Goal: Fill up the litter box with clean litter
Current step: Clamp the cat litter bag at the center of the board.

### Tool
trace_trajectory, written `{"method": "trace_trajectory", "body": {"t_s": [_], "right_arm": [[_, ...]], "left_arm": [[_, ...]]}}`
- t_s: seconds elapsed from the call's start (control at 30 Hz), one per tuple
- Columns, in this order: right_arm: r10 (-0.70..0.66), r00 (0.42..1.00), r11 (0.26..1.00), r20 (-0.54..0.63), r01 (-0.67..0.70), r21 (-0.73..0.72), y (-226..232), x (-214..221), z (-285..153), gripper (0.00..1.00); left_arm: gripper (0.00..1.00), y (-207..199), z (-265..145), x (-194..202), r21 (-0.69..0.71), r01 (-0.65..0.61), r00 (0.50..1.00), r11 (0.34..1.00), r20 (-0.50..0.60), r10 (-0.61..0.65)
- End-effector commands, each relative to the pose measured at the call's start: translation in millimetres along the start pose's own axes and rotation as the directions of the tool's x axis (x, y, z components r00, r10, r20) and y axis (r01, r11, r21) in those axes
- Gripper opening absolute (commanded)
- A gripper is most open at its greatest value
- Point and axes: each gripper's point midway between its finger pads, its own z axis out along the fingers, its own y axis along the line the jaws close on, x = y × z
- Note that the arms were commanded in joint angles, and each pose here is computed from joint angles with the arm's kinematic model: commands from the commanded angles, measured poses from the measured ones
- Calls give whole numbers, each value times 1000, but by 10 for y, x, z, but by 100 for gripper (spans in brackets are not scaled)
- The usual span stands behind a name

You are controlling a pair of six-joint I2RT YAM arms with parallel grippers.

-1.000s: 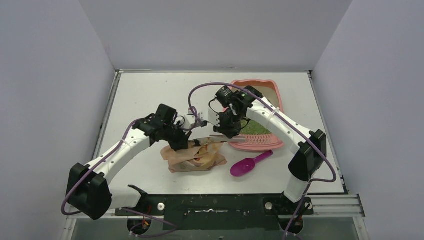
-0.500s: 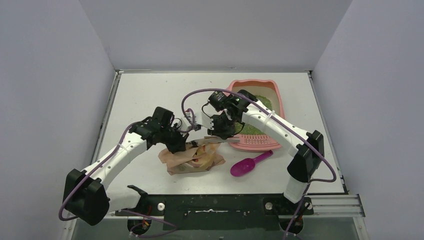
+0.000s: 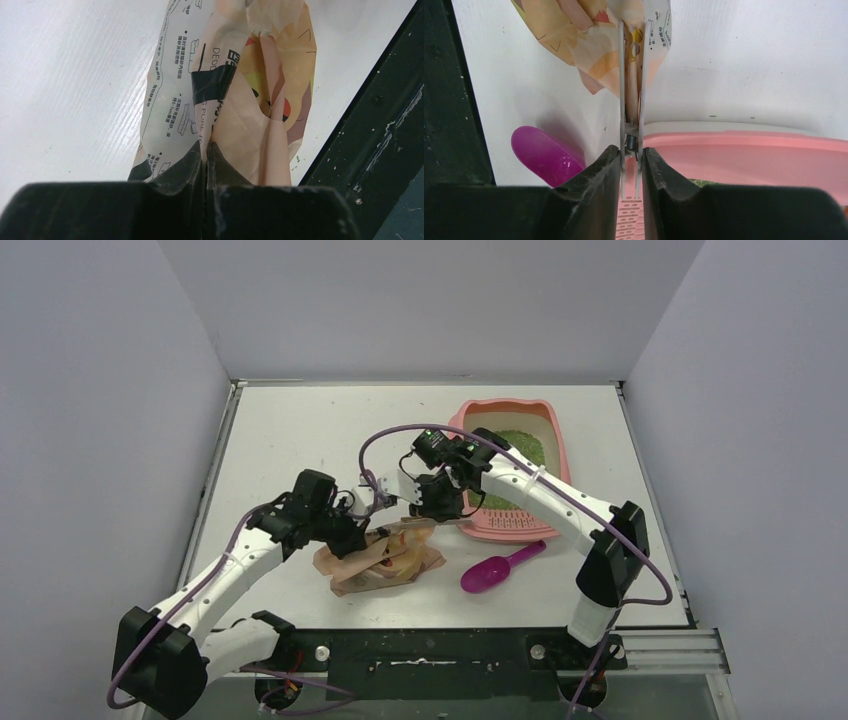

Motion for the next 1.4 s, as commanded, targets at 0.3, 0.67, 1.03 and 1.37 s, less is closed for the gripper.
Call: {"method": "trace_trajectory", "body": {"t_s": [0.3,0.67,1.03,1.37], "right_arm": [[-19,993,998,113,11,68,-224,-105,-74,54],[22,929,1000,369,-24,0,-178,-12,-310,60],[32,866,993,498,29,-114,-234,-153,-241,66],[72,886,976,459,31,-214,-176,-78,-159,49]], "left_arm": [[0,-199,-81,-375,84,-143,975,986,186,125],[0,-167,-88,-307,57,-50,982,997,186,39],[0,-212,-109,-281,79,-93,978,992,194,77],[0,-206,-112,-276,85,-93,978,992,193,75]]}}
